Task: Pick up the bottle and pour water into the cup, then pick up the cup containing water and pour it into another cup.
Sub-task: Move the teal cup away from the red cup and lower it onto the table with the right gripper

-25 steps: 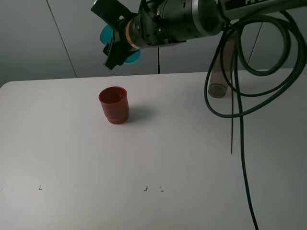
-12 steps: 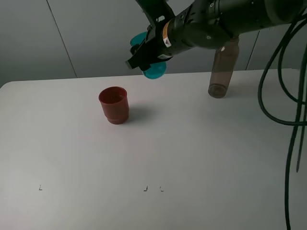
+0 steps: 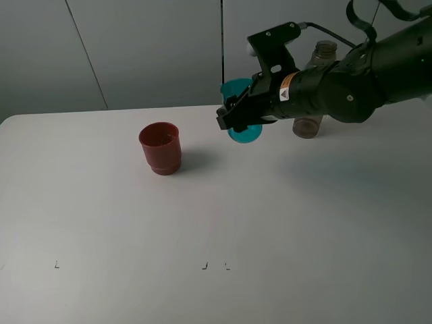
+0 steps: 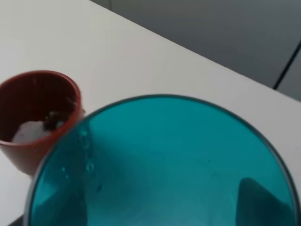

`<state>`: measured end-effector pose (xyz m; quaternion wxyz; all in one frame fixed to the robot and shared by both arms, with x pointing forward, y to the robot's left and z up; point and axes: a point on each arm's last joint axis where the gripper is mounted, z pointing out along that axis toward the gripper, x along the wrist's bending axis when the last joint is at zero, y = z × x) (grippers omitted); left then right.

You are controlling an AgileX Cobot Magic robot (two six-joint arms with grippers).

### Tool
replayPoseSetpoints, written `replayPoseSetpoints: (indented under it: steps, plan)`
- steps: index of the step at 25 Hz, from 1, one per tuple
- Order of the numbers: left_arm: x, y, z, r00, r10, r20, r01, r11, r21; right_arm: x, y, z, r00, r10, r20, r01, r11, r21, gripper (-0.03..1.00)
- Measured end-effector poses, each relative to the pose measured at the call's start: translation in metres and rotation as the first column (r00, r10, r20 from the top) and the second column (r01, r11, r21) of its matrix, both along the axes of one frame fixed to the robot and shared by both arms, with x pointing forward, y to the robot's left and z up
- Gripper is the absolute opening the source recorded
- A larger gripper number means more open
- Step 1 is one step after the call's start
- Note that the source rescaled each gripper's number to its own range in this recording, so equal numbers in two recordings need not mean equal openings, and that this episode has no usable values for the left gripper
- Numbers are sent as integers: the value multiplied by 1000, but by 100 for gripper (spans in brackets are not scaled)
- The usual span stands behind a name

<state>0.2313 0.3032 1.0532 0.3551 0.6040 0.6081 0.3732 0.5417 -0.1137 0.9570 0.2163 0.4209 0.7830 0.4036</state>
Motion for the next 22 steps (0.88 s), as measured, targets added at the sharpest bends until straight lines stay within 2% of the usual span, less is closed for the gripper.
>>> replayPoseSetpoints:
  steps: [5, 8, 12, 16, 22]
  plan:
    - [0, 0, 0, 1000, -3, 0, 3, 1000, 6, 8, -17, -8, 999, -34, 35, 34, 999, 11, 8]
    - [0, 0, 0, 1000, -3, 0, 3, 1000, 6, 13, -18, -17, 998, -23, 60, 22, 1000, 7, 8]
    - [0, 0, 0, 1000, -3, 0, 3, 1000, 6, 20, -16, -33, 992, -11, 124, 6, 999, 43, 8]
    - [0, 0, 0, 1000, -3, 0, 3, 1000, 6, 23, -14, -50, 985, 23, 170, -29, 999, 31, 8]
    - [0, 0, 0, 1000, -3, 0, 3, 1000, 6, 24, -14, -78, 988, 48, 146, -47, 999, -11, 8]
